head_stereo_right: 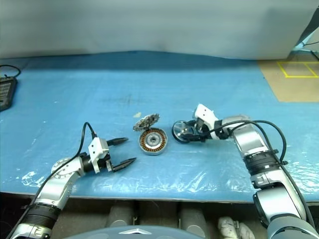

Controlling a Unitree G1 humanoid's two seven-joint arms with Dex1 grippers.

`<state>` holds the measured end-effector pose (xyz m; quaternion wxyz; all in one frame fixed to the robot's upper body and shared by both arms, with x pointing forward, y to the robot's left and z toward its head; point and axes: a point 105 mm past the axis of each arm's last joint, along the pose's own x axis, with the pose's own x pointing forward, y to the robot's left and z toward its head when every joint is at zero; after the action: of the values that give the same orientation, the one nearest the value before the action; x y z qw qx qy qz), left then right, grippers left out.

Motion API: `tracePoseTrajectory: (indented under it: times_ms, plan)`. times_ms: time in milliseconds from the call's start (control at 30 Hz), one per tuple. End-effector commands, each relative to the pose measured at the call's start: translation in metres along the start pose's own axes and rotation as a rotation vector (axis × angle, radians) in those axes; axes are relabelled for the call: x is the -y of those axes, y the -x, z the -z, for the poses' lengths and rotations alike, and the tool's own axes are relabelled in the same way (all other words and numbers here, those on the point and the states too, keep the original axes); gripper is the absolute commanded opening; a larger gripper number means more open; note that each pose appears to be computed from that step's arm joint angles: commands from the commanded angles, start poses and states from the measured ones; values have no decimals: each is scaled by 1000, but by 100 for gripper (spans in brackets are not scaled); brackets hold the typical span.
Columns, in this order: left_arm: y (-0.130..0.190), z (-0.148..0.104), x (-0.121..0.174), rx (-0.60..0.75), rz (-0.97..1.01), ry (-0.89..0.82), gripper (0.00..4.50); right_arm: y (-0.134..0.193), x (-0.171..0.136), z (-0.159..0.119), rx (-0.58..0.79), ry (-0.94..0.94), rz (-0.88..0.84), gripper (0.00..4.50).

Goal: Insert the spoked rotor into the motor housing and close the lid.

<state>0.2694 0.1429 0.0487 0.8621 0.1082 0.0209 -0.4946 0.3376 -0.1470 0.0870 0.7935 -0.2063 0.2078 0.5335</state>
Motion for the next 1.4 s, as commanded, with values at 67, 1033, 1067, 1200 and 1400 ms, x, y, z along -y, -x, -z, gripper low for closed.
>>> tracePoseTrajectory:
  times_ms: [67,1033,1067,1200,1400]
  plan:
    - [0,-6,-1,18,3,-30,450,1,-3,3,-22,15,-6,330]
    - [1,-4,0,19,0,-26,450,9,10,7,-6,38,16,125]
    - [0,-5,0,21,2,-24,450,11,11,4,10,30,16,125]
    - [0,-6,2,28,18,-7,450,27,15,-12,125,-2,-4,125]
    - [-2,-7,5,35,54,-4,450,35,9,-29,206,3,-67,125]
